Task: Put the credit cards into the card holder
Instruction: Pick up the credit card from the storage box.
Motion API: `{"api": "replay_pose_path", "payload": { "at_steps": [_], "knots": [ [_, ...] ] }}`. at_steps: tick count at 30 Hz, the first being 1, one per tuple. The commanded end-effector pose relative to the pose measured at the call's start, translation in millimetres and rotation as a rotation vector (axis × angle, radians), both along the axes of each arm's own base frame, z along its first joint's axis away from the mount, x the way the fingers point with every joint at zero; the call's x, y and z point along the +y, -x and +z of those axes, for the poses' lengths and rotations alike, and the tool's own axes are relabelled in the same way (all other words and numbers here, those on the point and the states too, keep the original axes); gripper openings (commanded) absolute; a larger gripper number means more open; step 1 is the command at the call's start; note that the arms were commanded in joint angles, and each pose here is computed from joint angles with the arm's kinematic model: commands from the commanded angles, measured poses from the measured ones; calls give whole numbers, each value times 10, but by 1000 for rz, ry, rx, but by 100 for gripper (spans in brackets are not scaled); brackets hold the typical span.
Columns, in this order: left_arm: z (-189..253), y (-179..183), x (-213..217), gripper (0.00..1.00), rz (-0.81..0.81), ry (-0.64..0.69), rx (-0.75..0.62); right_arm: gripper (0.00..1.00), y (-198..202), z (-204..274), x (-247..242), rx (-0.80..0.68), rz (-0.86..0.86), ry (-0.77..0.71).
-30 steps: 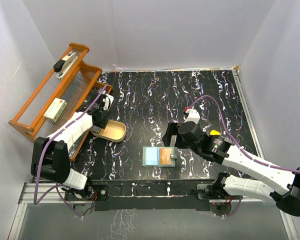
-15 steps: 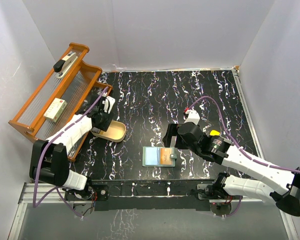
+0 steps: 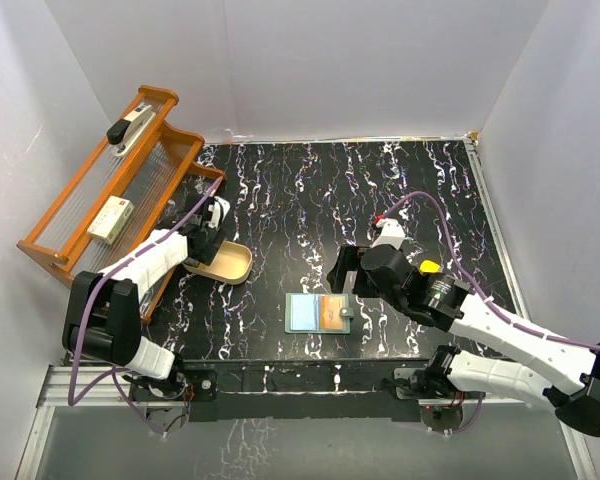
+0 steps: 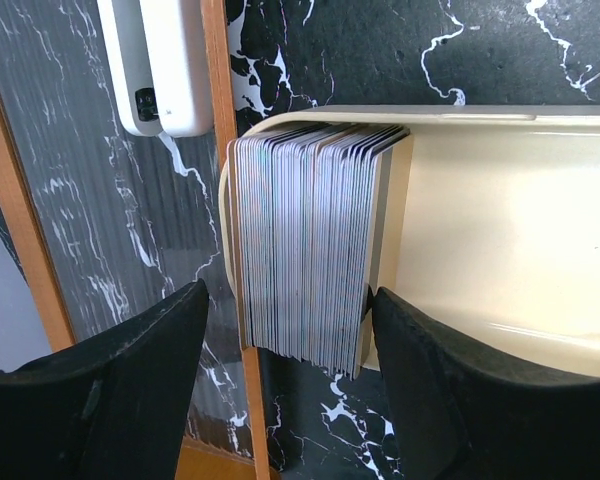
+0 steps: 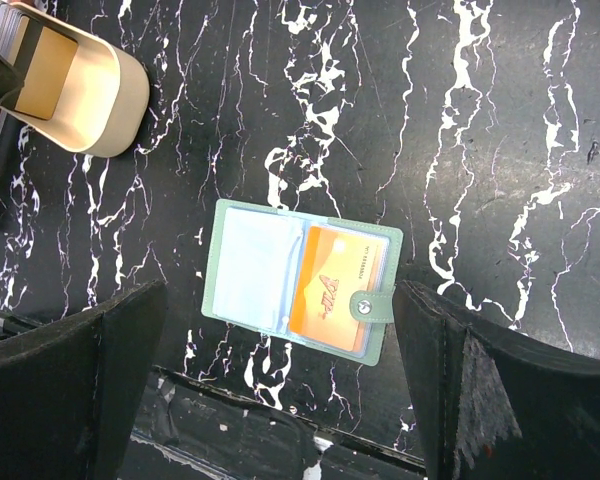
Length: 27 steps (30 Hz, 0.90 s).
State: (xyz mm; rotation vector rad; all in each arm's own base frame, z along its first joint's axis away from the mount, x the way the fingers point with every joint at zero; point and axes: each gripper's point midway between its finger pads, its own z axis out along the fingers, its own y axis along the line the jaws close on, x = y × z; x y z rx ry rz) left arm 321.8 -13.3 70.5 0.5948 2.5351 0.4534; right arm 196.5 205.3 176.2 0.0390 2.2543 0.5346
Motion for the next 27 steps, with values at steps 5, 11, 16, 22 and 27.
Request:
{"api": "replay_pose_path", "payload": {
  "at_steps": [5,11,16,22,27],
  "knots": [
    [350,-135,49,63,5,-28,-88,95,-63,146,16,-51,-21,-38],
    [454,-141,65,61,5,-35,-105,95,-67,143,21,-52,-21,-39],
    [388,-100,-114,58,-21,67,-62,95,-71,128,37,-49,-18,-39],
    [231,-13,-141,67,-28,90,-47,95,-68,131,34,-48,-16,-35],
    [89,-4,-76,70,-7,49,-9,95,-68,145,19,-55,-19,-37]
  ]
}}
